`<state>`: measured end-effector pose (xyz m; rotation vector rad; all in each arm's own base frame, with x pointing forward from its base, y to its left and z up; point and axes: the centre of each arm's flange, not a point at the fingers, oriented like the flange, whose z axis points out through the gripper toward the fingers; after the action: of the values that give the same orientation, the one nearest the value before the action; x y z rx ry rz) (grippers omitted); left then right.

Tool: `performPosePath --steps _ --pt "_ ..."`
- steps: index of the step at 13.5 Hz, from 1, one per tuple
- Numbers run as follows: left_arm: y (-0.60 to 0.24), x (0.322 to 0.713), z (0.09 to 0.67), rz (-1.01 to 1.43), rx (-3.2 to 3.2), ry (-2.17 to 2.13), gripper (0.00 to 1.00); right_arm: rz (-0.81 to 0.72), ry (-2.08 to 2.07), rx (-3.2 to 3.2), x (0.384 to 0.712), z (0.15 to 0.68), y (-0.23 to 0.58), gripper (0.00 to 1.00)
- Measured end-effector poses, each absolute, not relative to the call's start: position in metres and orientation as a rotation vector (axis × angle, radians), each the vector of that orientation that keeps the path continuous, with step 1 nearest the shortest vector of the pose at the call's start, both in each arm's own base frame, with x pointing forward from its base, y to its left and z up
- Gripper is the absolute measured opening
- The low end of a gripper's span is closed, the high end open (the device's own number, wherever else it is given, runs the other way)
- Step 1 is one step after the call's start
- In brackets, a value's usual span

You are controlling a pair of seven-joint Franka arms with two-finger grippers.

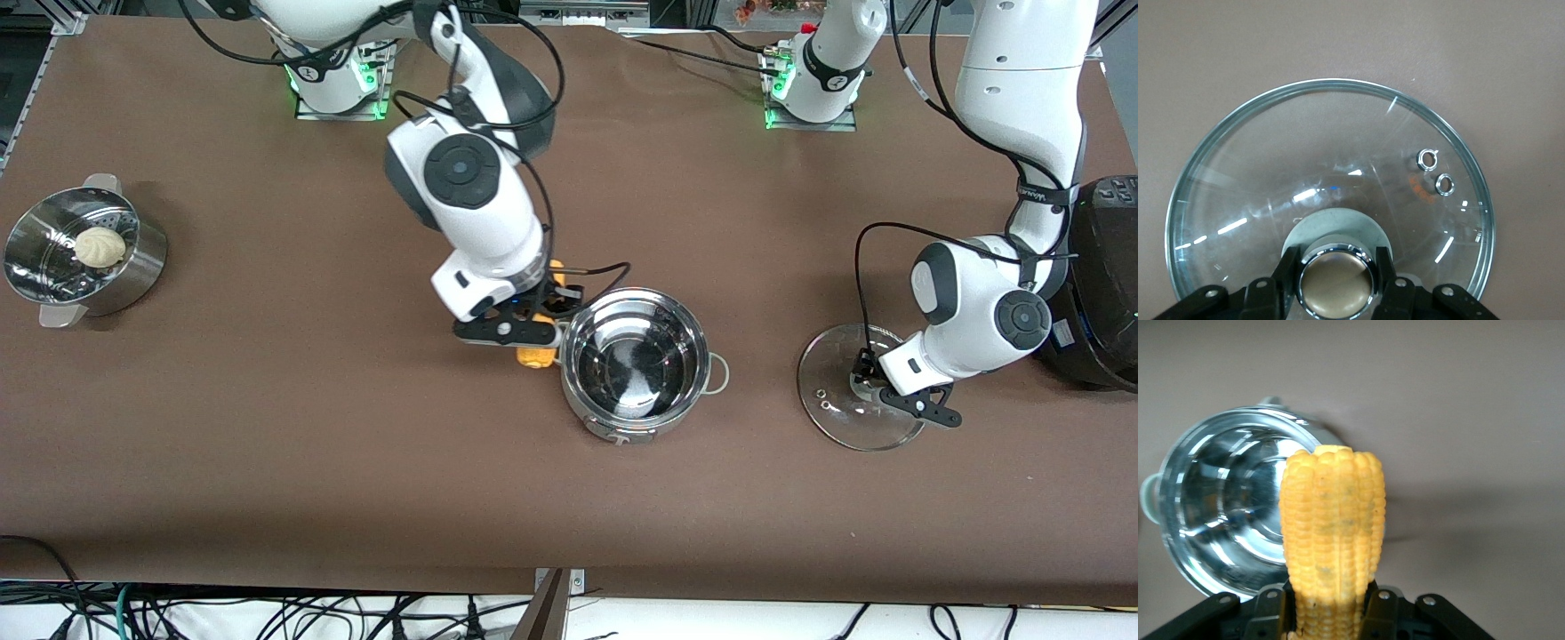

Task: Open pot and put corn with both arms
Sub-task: 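Carry the corn over the pot with the right gripper while the left gripper withdraws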

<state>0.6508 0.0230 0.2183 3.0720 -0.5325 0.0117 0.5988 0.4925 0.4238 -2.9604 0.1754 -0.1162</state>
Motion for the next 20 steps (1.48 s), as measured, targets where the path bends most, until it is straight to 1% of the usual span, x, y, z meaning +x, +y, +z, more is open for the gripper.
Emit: performPosePath --steps 6,7,9,10,11,12,15,17,20 --pt "0.023 0.651 0.218 0.009 3.072 -0.532 0.51 -0.257 0.216 -2.821 0.586 0.414 0.54 0.33" --pt "0.023 0.65 0.216 0.004 3.072 -0.531 0.55 -0.28 0.219 -2.797 0.588 0.41 0.544 0.33" --pt "0.024 0.646 0.211 -0.014 3.072 -0.527 0.75 -0.308 0.218 -2.767 0.592 0.391 0.552 0.33" --pt "0.025 0.644 0.21 -0.021 3.071 -0.525 0.84 -0.313 0.212 -2.76 0.591 0.381 0.557 0.33" --pt "0.025 0.642 0.208 -0.027 3.071 -0.523 0.95 -0.315 0.208 -2.755 0.589 0.373 0.563 0.33" --pt "0.026 0.639 0.21 -0.032 3.07 -0.52 1.0 -0.321 0.205 -2.747 0.588 0.367 0.566 0.33" --pt "0.029 0.613 0.24 -0.018 3.058 -0.5 1.0 -0.346 0.204 -2.722 0.59 0.361 0.569 0.33" --pt "0.029 0.594 0.28 0.048 3.049 -0.491 1.0 -0.352 0.178 -2.727 0.59 0.357 0.569 0.33" --pt "0.03 0.581 0.351 0.182 3.034 -0.492 1.0 -0.348 0.132 -2.744 0.59 0.344 0.57 0.33"
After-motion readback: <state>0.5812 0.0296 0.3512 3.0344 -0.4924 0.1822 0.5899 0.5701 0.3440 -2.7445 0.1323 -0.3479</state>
